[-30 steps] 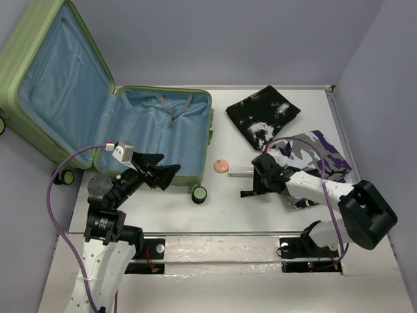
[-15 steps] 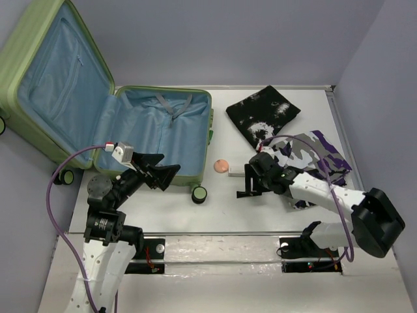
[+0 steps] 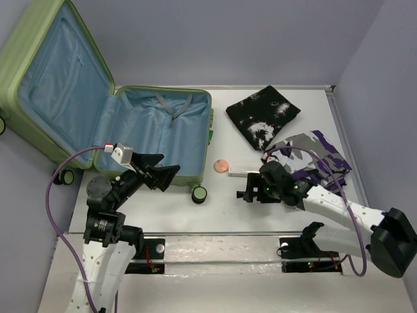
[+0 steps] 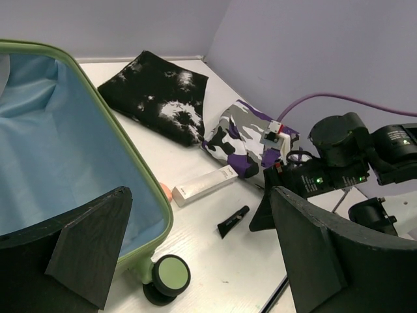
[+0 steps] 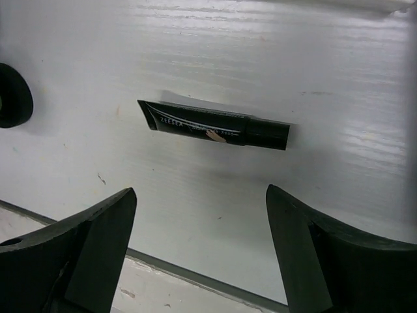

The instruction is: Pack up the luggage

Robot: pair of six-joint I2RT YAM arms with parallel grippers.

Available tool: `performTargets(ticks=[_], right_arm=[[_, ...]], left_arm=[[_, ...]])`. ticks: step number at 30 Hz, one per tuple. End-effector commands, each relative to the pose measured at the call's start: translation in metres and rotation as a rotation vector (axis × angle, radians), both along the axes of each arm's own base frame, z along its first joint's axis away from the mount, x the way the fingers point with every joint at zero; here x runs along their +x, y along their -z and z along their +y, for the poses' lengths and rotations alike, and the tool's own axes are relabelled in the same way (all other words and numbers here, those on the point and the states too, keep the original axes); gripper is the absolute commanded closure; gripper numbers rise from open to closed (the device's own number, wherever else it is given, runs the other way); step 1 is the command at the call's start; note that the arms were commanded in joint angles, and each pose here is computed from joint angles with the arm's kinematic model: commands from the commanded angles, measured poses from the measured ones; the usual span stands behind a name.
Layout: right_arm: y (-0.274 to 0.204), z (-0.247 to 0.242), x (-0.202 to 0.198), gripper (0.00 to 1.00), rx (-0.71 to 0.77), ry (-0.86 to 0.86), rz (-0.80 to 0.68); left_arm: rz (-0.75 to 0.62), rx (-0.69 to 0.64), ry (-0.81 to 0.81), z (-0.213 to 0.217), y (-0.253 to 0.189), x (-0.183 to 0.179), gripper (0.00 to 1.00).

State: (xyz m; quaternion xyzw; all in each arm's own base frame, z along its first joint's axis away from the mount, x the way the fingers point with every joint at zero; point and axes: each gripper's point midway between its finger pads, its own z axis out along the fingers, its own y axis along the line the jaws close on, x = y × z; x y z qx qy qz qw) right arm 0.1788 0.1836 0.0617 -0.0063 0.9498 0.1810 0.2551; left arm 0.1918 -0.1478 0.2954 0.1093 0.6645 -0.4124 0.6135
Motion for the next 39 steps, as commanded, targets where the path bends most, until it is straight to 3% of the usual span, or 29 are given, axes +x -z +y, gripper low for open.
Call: performTargets(ticks=[1, 9, 16, 19, 26, 33, 34, 35, 37, 39], right_arm=[[0.001, 0.035, 0.007, 0.14, 0.131, -0.029, 0.017], [0.019, 0.021, 0.05, 0.15, -0.024, 0.131, -0.06], [0.032, 0.007, 0.063, 0.24, -0.16, 0.164, -0.068], [0.04, 0.008, 0.061, 0.39, -0.177, 0.149, -0.044], [0.042, 0.01, 0.043, 0.57, -0.191, 0.096, -0.011], [0.041, 0.01, 0.031, 0.53, -0.216, 0.069, 0.004], [0.042, 0.009, 0.03, 0.71, -0.223, 0.06, 0.003], [0.042, 0.008, 0.03, 0.79, -0.227, 0.058, 0.002], [0.038, 0.01, 0.034, 0.89, -0.225, 0.057, -0.008], [0.031, 0.018, 0.035, 0.92, -0.207, 0.029, -0.021]], left_arm=[[-0.054, -0.008, 0.015, -0.002, -0.012, -0.004, 0.01], [-0.051, -0.006, 0.016, -0.002, -0.011, -0.003, 0.01], [-0.048, -0.004, 0.018, -0.002, -0.01, -0.003, 0.01], [-0.05, -0.006, 0.016, -0.002, -0.011, -0.003, 0.01], [-0.048, -0.006, 0.015, -0.002, -0.01, -0.003, 0.01], [-0.048, -0.008, 0.007, -0.001, -0.011, -0.003, 0.01], [-0.048, -0.008, 0.007, -0.001, -0.011, -0.003, 0.01], [-0.05, -0.008, 0.007, -0.001, -0.011, -0.003, 0.01], [-0.048, -0.008, 0.007, -0.001, -0.011, -0.003, 0.01], [-0.046, -0.01, -0.011, 0.002, -0.011, -0.001, 0.01]])
